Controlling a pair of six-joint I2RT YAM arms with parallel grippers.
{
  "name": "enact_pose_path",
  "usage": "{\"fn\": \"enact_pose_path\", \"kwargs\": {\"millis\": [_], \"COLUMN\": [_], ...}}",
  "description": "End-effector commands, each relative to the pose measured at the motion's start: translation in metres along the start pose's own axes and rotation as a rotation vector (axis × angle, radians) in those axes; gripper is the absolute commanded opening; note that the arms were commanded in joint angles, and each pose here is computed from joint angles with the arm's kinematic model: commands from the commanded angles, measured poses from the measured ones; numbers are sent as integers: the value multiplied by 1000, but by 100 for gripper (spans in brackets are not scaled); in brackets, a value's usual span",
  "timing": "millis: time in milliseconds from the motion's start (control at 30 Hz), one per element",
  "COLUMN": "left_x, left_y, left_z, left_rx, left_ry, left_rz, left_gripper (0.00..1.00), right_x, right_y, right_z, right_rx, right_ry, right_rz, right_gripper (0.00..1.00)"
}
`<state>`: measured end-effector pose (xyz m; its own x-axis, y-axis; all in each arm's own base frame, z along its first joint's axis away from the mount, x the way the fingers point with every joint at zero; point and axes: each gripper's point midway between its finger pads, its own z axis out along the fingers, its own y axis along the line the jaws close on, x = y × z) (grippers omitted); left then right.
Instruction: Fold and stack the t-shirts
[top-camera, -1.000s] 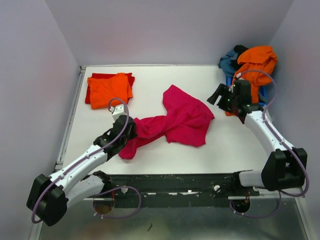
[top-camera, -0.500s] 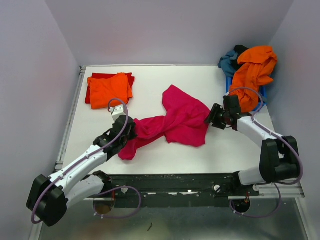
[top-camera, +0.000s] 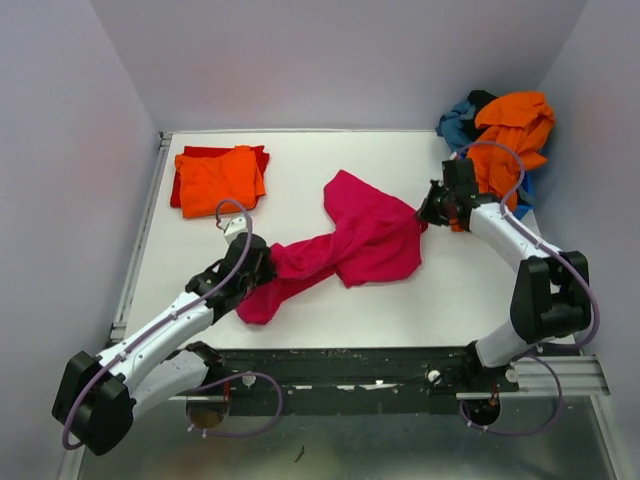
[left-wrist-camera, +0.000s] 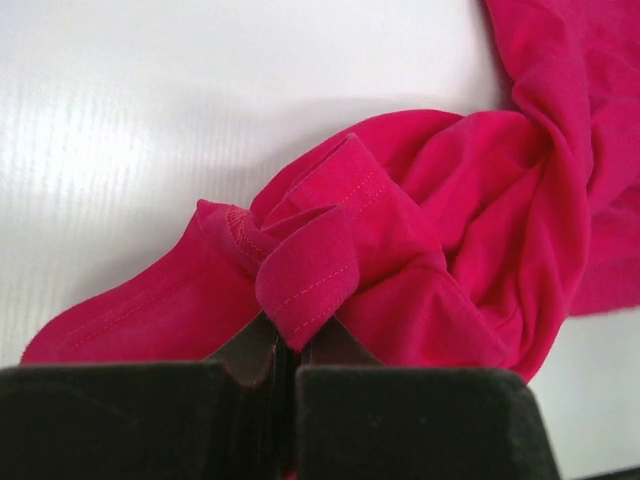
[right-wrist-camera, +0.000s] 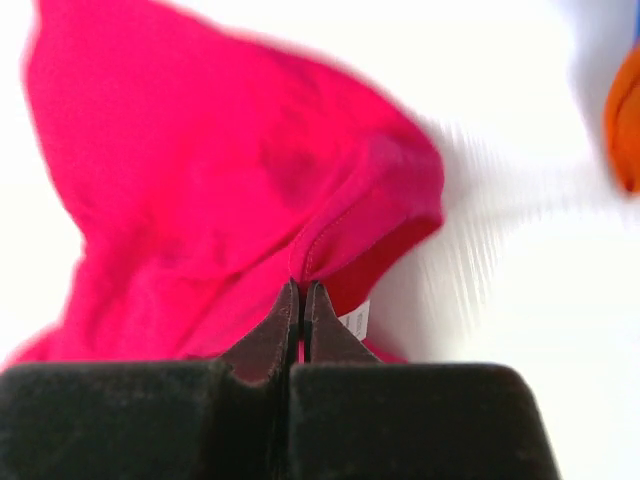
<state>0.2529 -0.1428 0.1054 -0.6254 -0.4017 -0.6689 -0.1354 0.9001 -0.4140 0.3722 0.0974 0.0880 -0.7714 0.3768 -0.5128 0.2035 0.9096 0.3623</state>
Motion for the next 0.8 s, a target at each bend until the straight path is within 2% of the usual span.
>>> {"fn": "enact_pose_path", "kwargs": {"millis": [0,100,300,333,367,400,433,467,500,533,567,700,767], "left_x": [35,60,114,123,130,137,138,137,127,111,93,14,-14], "left_y": [-10,-17,-42,-47,-53,-56,-60,-59,-59,-59,-60,-70,-76], "left_z": [-18,-30,-53,-56,-59,-62,-63,-62,-59,-58,-56,-47,-37], "left_rx": [96,130,216,227,244,250,255,237,206,176,151,91,88], "left_ry": [146,238,380,406,422,440,441,436,395,342,286,140,95], "left_rz": [-86,-80,-8,15,34,62,88,123,153,194,231,270,276], "left_gripper": [0,0,0,4,11,34,61,81,94,99,99,98,95], "right_x": [-70,-123,-187,-197,-204,-208,-209,-206,-199,-193,-179,-119,-80], "right_y": [-1,15,45,51,56,63,68,68,66,67,62,49,38], "right_z": [-14,-20,-7,-8,-7,-9,-9,-11,-13,-19,-20,-36,-36], "right_rx": [89,64,32,14,-2,-35,-59,-63,-62,-79,-84,-136,-126], "right_ry": [-126,-191,-241,-264,-280,-281,-278,-267,-256,-259,-242,-218,-167], "right_rz": [-15,-15,-32,-43,-57,-73,-95,-104,-99,-100,-94,-64,-50], "right_gripper": [1,1,1,1,5,20,56,85,96,96,96,85,78]}}
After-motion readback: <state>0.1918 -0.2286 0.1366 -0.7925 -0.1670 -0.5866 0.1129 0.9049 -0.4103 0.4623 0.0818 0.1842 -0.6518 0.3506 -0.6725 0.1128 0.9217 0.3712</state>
